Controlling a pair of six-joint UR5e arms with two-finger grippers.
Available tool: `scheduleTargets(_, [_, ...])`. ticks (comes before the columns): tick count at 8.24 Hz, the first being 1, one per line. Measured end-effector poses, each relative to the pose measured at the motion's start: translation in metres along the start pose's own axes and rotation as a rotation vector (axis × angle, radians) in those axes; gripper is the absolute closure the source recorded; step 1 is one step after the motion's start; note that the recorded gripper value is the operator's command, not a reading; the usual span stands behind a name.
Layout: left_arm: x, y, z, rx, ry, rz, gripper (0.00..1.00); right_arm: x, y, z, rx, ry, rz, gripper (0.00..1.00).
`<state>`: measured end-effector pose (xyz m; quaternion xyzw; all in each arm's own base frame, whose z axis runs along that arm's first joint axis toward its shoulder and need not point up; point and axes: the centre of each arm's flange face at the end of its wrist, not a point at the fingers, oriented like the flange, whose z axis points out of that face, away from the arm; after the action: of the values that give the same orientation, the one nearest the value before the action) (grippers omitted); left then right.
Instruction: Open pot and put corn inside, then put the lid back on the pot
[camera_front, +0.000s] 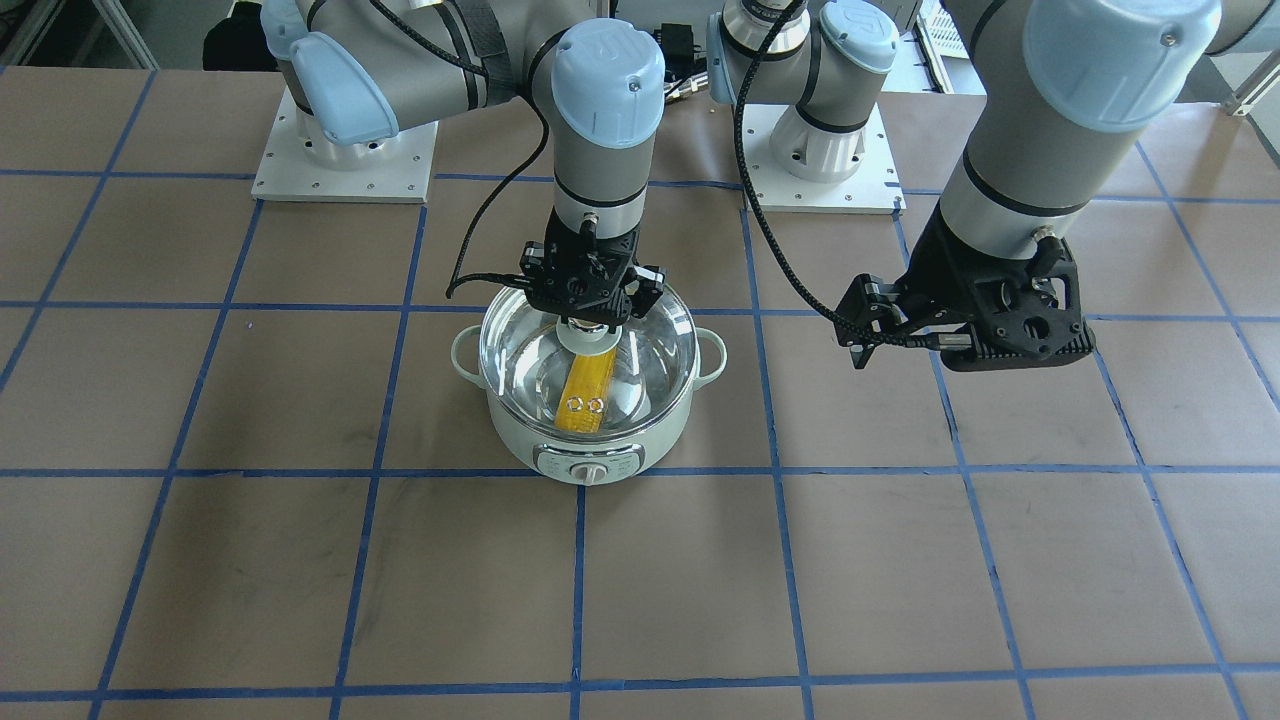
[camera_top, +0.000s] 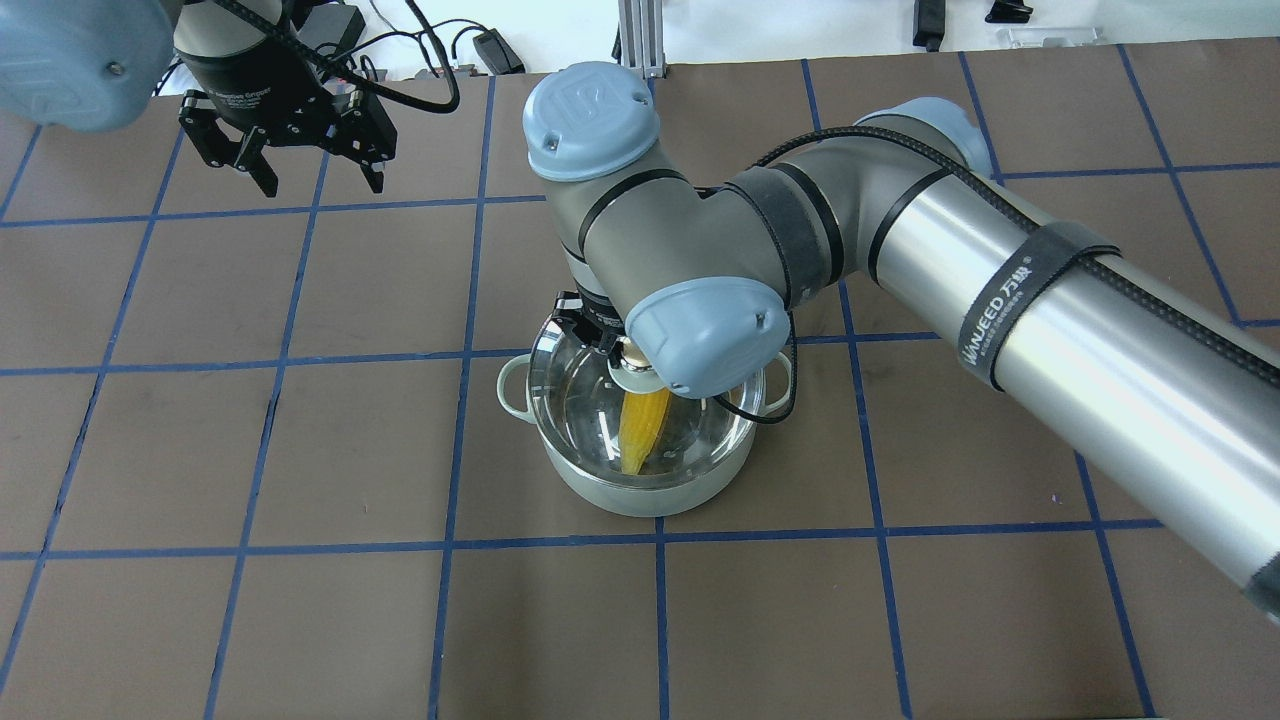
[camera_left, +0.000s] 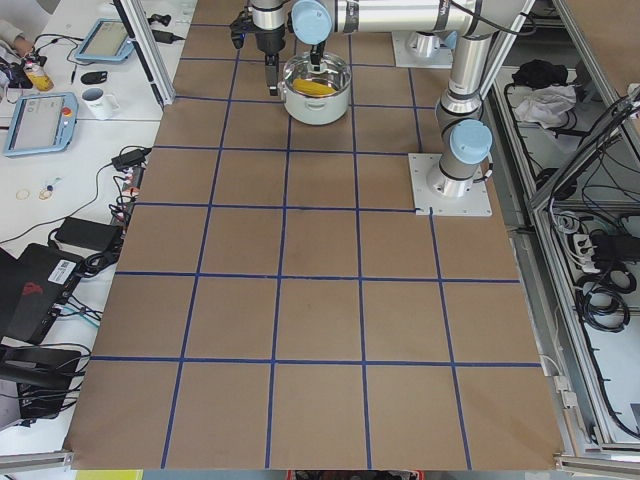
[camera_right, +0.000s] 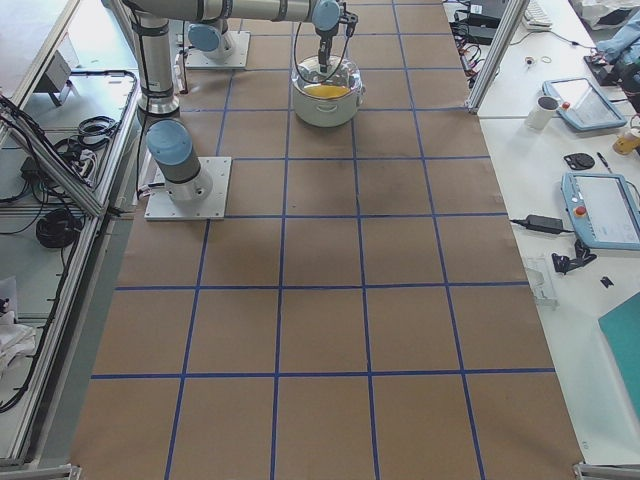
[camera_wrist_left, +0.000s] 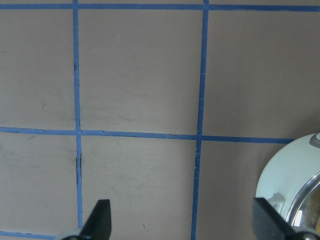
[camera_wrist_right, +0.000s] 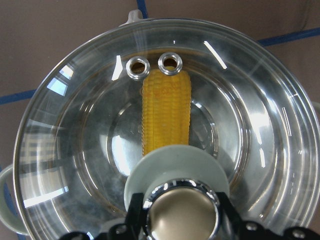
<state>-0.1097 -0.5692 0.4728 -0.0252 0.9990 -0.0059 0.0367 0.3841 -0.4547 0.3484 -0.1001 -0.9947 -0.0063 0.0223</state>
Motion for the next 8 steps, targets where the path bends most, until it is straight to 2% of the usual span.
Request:
scheduleTargets(6, [-0.0011, -0.0003, 0.0001, 0.000, -0.003, -0.001, 0.00, -0.0008, 0.0007, 0.0043, -0.009, -0.004, 0.003, 0.87])
scheduleTargets(7, [-0.0011, -0.0005, 0.0001, 0.001, -0.003, -0.001, 0.00, -0.0005, 0.0011, 0.0052, -0.011, -0.002, 0.002, 0.83])
scheduleTargets(8, [-0.0012, -0.0007, 0.0005, 0.000, -0.004, -0.001, 0.00, -0.0005, 0.0009, 0.0059, -0.011, -0.001, 0.002, 0.62])
